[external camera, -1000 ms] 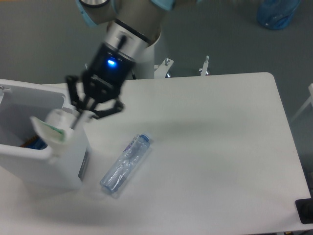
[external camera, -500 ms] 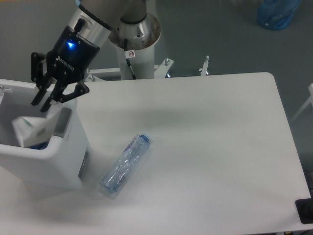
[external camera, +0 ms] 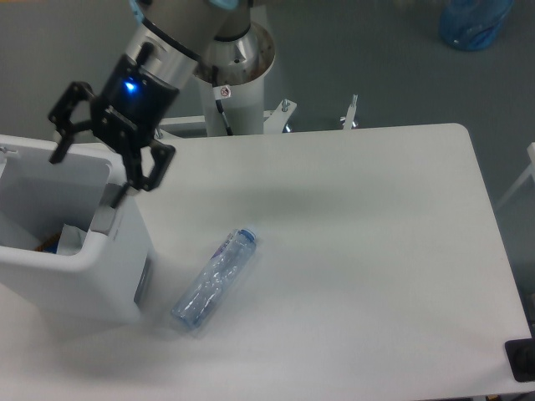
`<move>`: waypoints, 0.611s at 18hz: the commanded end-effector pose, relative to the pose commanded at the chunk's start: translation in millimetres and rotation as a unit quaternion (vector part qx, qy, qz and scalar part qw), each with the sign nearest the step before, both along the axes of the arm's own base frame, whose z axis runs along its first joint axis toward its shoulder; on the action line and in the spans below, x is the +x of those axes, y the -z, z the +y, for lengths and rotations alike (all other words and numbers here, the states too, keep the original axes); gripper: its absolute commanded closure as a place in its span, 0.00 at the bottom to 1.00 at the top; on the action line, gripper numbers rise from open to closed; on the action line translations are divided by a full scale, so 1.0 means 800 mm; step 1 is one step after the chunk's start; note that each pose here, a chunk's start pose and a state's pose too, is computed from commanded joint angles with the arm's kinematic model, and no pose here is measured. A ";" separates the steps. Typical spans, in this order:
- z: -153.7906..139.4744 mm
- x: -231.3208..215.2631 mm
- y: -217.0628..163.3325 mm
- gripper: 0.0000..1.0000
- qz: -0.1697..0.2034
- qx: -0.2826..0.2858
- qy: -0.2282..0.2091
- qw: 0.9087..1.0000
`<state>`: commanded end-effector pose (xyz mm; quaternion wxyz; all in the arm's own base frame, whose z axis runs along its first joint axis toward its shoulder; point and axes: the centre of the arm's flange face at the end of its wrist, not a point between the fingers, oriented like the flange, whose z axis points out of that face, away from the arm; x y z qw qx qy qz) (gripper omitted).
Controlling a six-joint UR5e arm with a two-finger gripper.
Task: Place the trash in the trash can
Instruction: 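Move the open gripper over the clear plastic bottle and lower it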
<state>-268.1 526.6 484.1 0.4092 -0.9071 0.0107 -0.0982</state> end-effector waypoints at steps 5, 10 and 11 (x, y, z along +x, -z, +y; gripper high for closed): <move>-0.013 -0.103 0.093 0.00 0.024 -0.045 -0.006 0.999; 0.001 -0.139 0.182 0.00 0.005 -0.111 -0.021 0.994; 0.003 -0.139 0.191 0.00 0.002 -0.121 -0.023 0.992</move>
